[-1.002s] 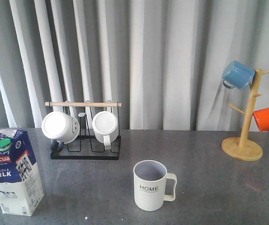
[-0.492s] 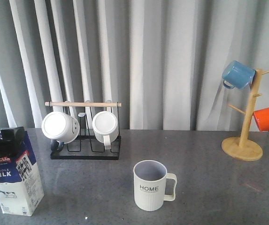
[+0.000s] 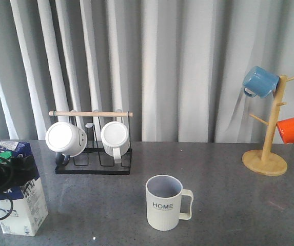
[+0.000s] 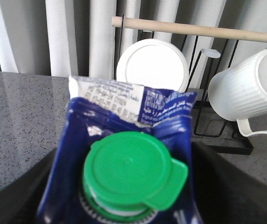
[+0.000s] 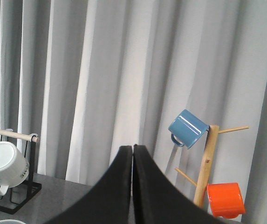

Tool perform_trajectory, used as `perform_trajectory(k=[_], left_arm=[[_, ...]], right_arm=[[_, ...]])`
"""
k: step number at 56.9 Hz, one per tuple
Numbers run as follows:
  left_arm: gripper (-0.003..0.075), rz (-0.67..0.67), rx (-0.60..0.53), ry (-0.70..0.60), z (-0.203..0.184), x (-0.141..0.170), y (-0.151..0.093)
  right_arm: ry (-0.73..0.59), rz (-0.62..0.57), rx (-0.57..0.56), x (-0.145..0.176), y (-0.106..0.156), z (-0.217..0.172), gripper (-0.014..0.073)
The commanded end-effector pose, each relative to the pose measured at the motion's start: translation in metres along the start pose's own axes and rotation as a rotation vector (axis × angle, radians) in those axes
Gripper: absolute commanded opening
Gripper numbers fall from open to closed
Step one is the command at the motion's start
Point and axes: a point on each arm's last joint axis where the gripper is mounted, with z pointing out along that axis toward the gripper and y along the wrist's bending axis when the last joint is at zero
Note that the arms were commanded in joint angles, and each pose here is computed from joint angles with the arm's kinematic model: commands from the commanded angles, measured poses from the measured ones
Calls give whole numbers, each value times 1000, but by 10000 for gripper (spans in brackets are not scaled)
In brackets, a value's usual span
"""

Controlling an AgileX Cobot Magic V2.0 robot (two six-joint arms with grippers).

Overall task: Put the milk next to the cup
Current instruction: 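Reach the left gripper to the Pascual milk carton and grasp it, then lift and carry the milk carton toward the white HOME mug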

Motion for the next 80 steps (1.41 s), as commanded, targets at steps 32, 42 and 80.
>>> perform_trajectory(k=[32, 42, 80], left_arm=[[160, -4, 49, -188, -9, -31, -8], [161, -12, 52, -220, -15, -38, -10], [164, -16, 20, -229, -37, -48, -158]], right_arm=[[-98, -12, 15, -15, -3, -1, -8], [-101, -12, 15, -16, -3, -1, -8], [-102, -12, 15, -16, -3, -1, -8]])
